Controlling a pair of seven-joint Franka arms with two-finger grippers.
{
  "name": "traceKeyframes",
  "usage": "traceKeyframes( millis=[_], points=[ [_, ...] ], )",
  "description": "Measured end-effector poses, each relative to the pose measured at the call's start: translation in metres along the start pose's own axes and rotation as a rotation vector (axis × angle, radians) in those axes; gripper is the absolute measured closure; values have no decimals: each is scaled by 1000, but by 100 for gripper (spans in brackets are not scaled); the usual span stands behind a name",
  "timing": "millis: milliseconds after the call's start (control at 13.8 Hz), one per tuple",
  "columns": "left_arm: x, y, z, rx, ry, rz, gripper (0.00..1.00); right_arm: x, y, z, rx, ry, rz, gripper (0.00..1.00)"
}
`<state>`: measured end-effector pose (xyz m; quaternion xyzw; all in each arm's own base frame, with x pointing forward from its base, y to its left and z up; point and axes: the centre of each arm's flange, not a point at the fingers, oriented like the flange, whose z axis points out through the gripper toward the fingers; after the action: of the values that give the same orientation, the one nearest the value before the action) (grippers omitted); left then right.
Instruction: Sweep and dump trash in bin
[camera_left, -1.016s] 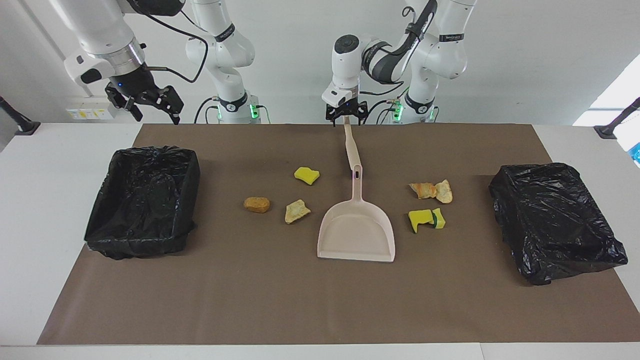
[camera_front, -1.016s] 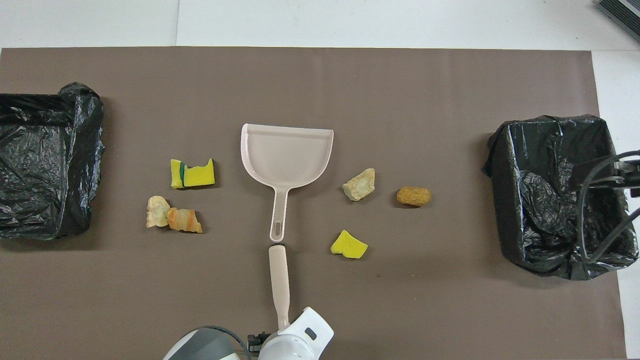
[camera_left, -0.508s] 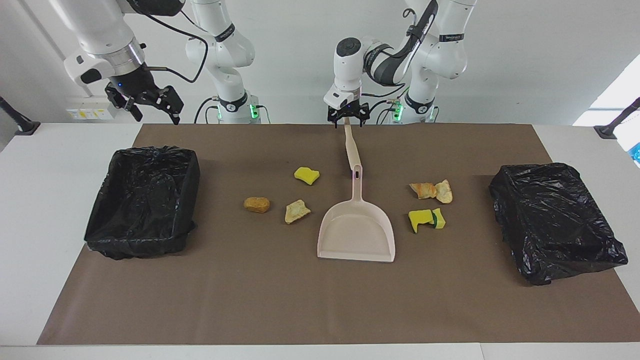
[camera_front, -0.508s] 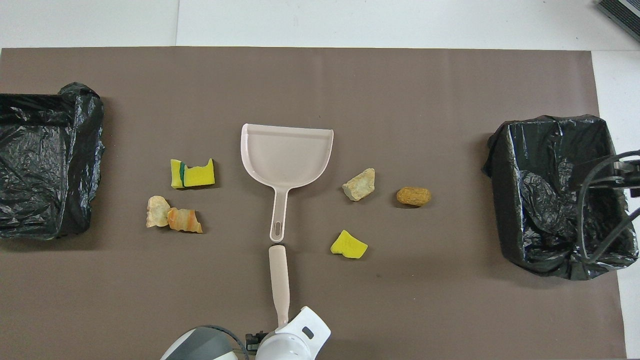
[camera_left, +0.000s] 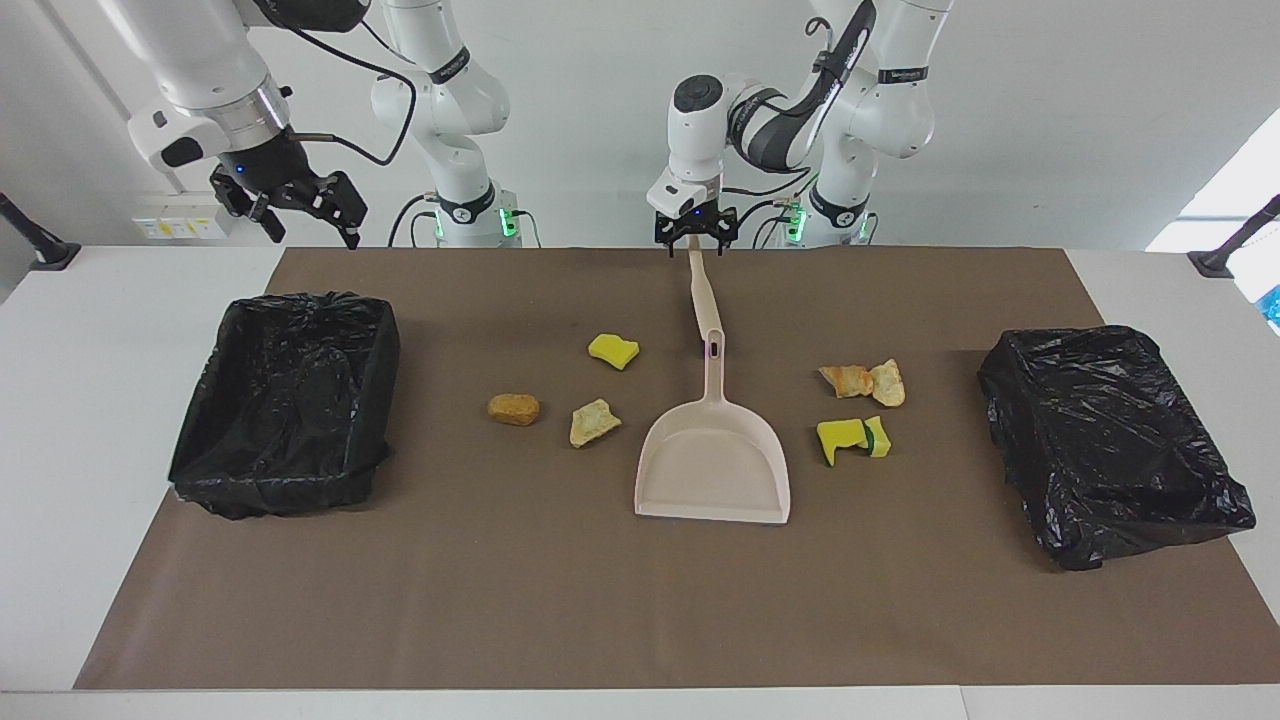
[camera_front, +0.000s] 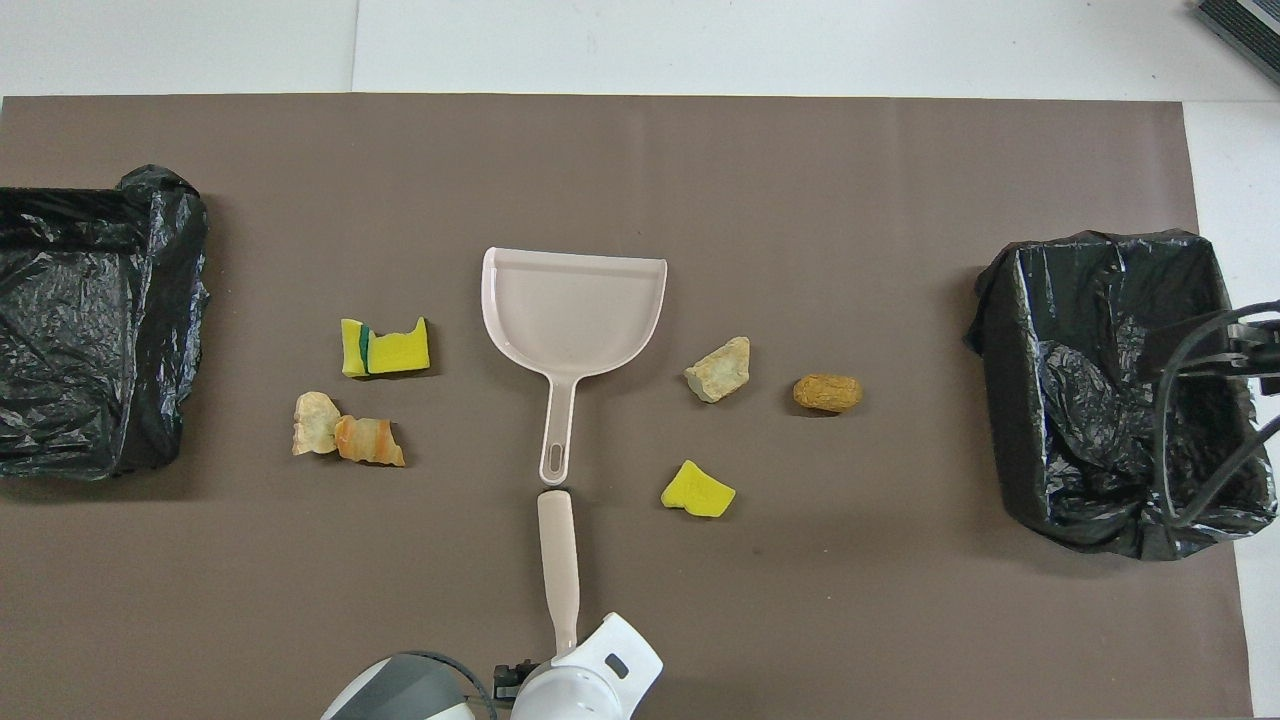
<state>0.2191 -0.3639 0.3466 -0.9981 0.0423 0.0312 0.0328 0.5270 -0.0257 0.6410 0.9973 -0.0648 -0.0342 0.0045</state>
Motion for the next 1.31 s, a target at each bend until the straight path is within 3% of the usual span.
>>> traceKeyframes(
  millis=[363,725,1088,1306],
  points=[
    [0,1,12,20,-19,15,11,0,0,0,0,0,0,0],
    [0,0,13,26,-25,20,72,-2,0,-2,0,3,-2,0],
    [10,-10,3,74,-78,25,74,-4,-5,-3,0,11,-10,0],
    [33,-29,-30,110,-138,24,74,-1,-13,3,1,23,-26,0]
  ],
)
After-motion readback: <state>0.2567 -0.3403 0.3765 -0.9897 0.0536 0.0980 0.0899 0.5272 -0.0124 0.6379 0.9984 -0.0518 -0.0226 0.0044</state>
